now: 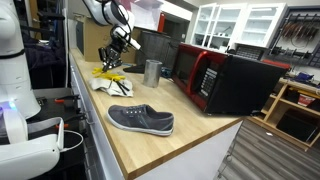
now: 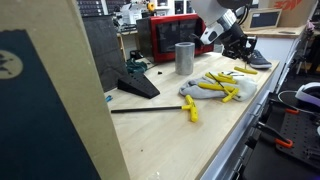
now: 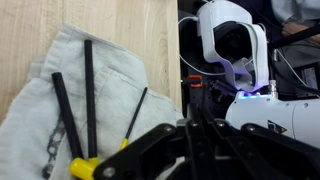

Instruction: Put the yellow object on the table with the other yellow objects

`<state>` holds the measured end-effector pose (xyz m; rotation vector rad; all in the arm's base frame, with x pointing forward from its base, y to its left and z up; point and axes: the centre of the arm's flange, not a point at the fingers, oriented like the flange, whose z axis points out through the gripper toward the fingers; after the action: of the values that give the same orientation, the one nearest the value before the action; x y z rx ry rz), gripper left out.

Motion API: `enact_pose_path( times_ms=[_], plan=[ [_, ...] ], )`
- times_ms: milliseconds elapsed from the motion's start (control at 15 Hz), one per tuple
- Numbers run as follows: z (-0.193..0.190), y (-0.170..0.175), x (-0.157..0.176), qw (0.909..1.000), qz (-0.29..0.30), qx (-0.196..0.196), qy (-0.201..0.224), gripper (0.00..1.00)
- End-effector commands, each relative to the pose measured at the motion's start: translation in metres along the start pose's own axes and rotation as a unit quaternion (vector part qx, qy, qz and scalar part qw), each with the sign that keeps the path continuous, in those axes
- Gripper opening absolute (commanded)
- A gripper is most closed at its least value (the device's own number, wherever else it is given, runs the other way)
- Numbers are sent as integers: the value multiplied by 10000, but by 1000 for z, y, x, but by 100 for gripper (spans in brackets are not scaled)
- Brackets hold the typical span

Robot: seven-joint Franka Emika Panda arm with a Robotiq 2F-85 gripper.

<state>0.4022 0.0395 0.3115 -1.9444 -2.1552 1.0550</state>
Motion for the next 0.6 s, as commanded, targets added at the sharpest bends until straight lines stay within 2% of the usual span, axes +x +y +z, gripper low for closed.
enact_pose_path(
  times_ms=[0,200,533],
  plan=[
    [-18,2,-3,9991,399,134,51,1],
    [-24,5,0,9969,758,-5,194,1],
    [-41,30,26,9979,183,-222,579,1]
  ],
)
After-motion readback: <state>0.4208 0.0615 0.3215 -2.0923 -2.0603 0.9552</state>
